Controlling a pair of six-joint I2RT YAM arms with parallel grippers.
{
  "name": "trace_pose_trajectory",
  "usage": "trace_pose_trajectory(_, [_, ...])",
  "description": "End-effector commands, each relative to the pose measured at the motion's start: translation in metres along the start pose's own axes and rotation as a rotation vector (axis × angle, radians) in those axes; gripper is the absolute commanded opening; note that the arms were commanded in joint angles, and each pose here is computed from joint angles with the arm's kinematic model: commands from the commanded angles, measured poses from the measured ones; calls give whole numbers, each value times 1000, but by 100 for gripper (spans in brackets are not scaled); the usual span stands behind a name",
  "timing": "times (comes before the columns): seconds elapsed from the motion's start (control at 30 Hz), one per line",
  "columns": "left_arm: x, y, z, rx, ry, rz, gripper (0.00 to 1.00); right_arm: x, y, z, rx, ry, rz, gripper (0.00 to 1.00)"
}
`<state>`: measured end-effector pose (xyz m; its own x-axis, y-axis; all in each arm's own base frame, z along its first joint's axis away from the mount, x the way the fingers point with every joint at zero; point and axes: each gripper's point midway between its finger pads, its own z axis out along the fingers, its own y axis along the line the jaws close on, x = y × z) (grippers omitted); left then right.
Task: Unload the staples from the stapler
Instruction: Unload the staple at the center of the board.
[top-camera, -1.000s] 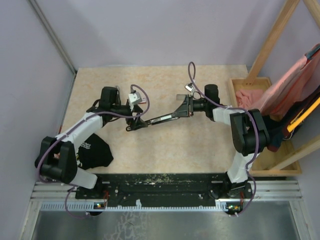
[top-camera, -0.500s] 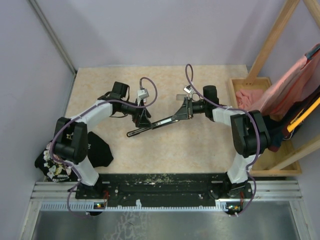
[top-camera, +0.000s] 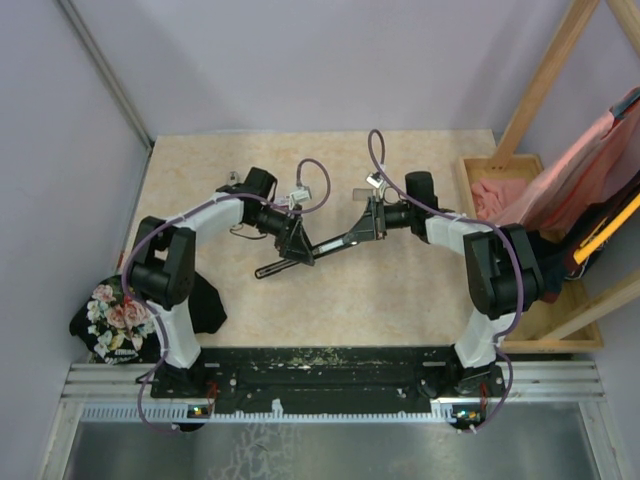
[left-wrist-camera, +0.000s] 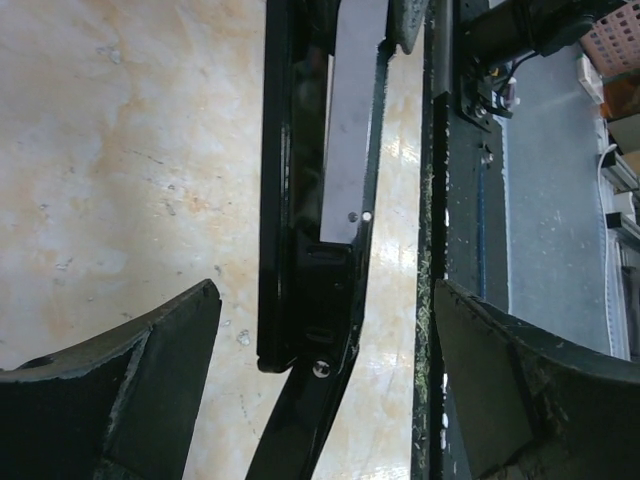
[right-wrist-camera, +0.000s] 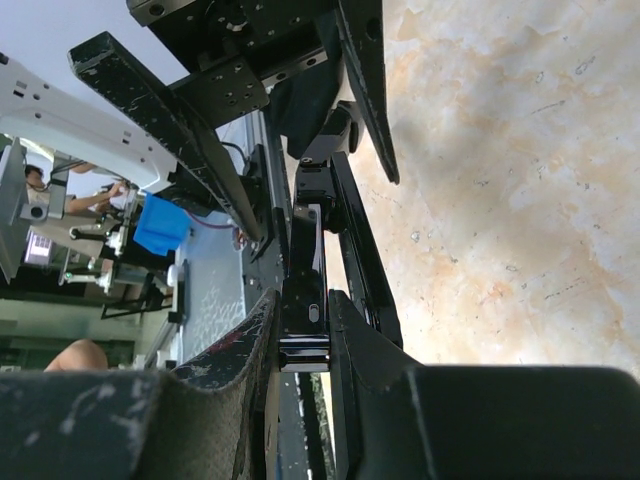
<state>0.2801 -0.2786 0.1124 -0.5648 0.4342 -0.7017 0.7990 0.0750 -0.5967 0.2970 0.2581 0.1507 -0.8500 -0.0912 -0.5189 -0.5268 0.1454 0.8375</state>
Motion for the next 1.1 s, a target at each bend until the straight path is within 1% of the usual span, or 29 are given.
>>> trace_pose_trajectory(0.0, [-2, -16, 5, 84, 6, 4, 90, -15, 38, -1, -74, 5, -168, 0])
trace_pose_trajectory(0.2, [9, -24, 12, 146, 45, -25, 85, -14, 37, -1, -68, 7, -178, 0])
trace_pose_trajectory(0.43, [19, -25, 19, 161, 80, -28, 79, -13, 40, -1, -79, 13, -193, 0])
trace_pose_trajectory(0.53, [20, -25, 19, 165, 82, -30, 75, -12, 41, 0, -81, 15, -194, 0])
trace_pose_trajectory(0.67, [22, -27, 20, 181, 86, -33, 66, -12, 41, -1, -83, 15, -196, 0])
trace_pose_trajectory(0.73, [25, -27, 21, 188, 96, -36, 66, -12, 42, -1, -87, 18, -195, 0])
trace_pose_trajectory(0.93, [31, -27, 25, 199, 118, -49, 75, -11, 44, -1, -97, 20, -200, 0])
trace_pose_trajectory(1.07, [30, -27, 26, 199, 118, -47, 75, -11, 44, -1, -98, 21, -203, 0])
